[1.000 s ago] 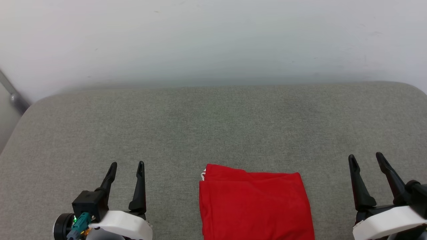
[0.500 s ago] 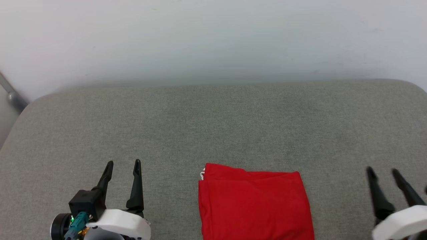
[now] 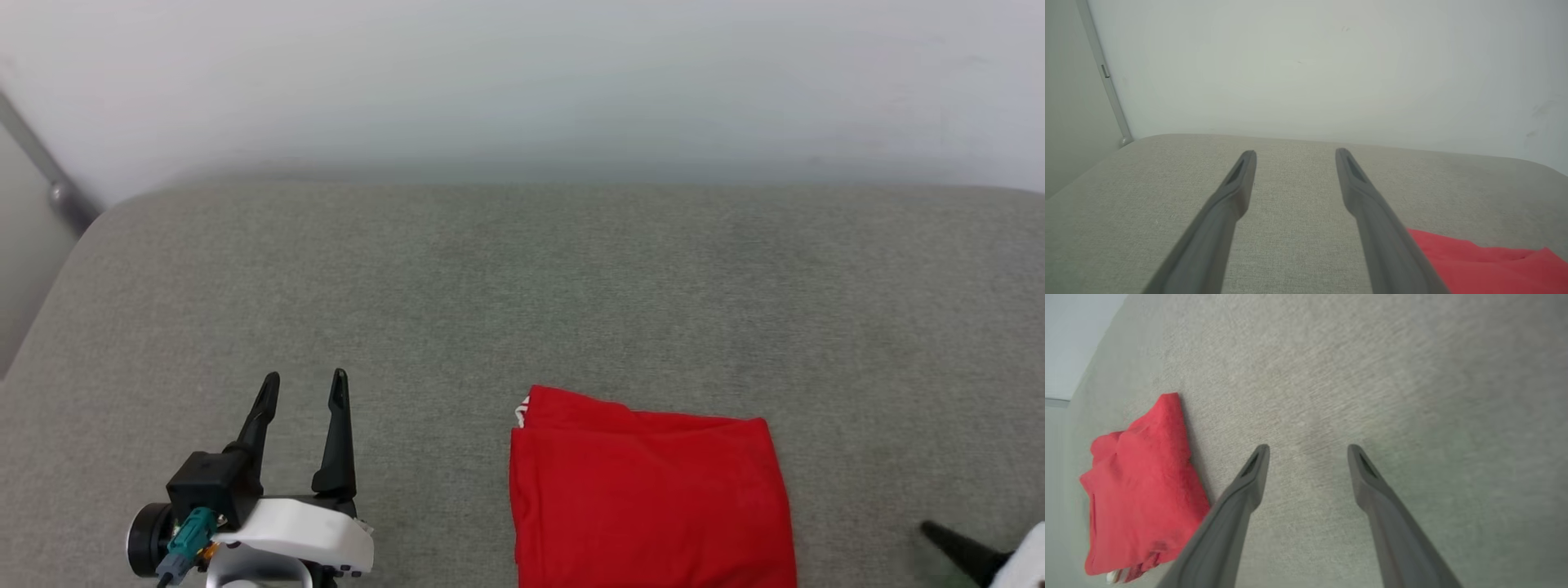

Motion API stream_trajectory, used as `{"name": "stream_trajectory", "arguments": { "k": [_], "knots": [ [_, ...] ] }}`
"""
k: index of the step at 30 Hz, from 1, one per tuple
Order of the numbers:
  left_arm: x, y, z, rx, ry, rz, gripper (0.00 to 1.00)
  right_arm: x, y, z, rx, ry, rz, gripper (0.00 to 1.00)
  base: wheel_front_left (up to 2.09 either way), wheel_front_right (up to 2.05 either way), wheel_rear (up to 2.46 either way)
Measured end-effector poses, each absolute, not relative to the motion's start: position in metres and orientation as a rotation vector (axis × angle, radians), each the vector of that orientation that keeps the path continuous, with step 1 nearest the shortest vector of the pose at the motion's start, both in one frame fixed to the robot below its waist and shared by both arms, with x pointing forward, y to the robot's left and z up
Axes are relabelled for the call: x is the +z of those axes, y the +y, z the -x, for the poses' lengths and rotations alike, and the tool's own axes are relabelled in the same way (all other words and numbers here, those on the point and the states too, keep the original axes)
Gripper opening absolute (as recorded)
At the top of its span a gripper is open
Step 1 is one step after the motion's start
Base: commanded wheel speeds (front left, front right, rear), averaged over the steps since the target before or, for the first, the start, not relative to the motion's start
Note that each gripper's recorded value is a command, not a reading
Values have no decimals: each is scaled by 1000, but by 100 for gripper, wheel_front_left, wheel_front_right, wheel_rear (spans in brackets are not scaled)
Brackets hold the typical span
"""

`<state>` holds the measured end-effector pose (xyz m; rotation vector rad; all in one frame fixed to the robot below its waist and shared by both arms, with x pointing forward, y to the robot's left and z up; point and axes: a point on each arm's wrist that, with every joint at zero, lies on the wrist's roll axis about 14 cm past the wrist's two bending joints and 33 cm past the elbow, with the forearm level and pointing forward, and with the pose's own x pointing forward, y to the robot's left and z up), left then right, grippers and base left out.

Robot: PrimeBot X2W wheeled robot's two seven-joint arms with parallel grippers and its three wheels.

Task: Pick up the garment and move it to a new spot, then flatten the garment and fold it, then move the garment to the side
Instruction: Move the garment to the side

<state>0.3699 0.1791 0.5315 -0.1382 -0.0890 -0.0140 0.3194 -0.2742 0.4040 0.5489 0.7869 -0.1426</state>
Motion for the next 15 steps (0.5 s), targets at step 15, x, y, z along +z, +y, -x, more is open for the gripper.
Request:
{"name": "stream_trajectory", "arguments": {
  "k": [15],
  "knots": [
    [525, 199, -376, 37, -84, 123, 100, 375, -125, -345, 264, 1089, -1008, 100, 0, 0, 0]
  ]
}}
